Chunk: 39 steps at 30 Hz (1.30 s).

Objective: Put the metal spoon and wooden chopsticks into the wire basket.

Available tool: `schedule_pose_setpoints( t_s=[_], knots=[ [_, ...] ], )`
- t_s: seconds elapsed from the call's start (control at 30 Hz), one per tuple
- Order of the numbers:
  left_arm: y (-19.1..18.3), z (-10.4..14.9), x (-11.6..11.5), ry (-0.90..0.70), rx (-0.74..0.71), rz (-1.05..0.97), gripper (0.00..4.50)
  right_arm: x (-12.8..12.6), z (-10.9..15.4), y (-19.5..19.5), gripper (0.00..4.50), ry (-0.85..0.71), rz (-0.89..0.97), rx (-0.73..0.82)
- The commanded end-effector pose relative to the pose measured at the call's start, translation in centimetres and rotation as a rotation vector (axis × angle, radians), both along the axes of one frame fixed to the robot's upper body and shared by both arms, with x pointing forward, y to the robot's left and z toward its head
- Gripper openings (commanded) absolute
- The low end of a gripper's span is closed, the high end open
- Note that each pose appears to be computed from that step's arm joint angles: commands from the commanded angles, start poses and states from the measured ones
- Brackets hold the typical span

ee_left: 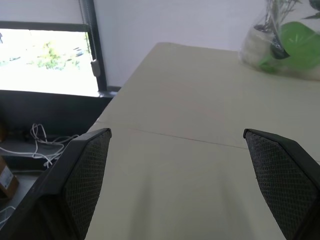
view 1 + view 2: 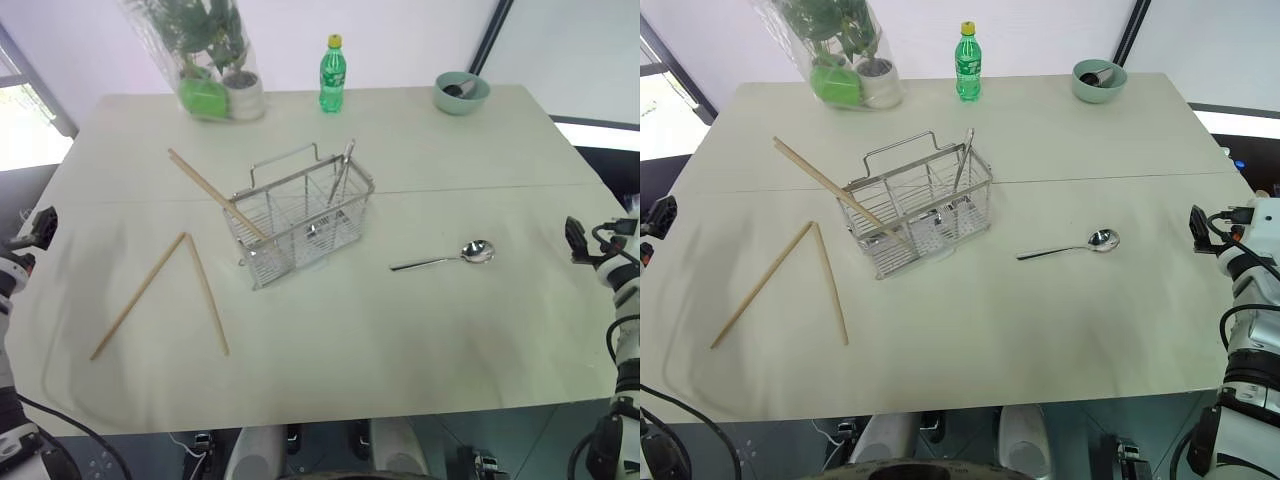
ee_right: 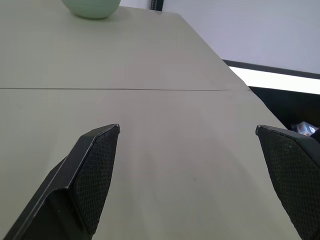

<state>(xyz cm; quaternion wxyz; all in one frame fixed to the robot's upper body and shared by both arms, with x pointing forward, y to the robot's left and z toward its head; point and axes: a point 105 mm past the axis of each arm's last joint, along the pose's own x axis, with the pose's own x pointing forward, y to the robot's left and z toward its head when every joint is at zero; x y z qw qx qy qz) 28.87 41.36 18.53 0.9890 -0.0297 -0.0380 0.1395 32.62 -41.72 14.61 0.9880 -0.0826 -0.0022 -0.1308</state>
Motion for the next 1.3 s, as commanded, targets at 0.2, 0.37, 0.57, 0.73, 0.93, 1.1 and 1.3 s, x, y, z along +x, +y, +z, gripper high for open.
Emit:
schedule_pose_setpoints(
  t_s=[0.2,0.37,0.57,0.73,0.93,1.1,1.3],
  knots=[
    [-0.6,2.3,0.3,-0.042,0.06,-0.029,4.45,0.8,4.2,0.3,4.5,-0.081,0.047,-0.079],
    [-1.4,3.0,0.4,-0.063,0.064,-0.051,4.45,1.5,4.9,0.6,4.5,-0.074,0.088,-0.103],
    [-1.2,2.3,0.3,-0.04,0.064,-0.036,4.45,1.9,5.4,0.6,4.5,-0.087,0.089,-0.09],
    [-1.3,2.3,0.3,-0.045,0.055,-0.034,4.45,1.7,4.6,1.0,4.5,-0.07,0.103,-0.108],
    [-7.4,7.4,0.9,-0.16,-0.003,-0.362,4.45,3.0,7.2,3.6,4.5,0.011,0.353,-0.272],
    [-16.1,10.5,-1.7,-0.139,0.068,-0.836,4.45,4.1,9.0,7.0,4.5,0.141,0.647,-0.399],
    [-23.3,12.0,-5.6,-0.064,0.159,-1.276,4.45,4.7,7.4,11.6,4.5,0.385,0.998,-0.519]
  ],
)
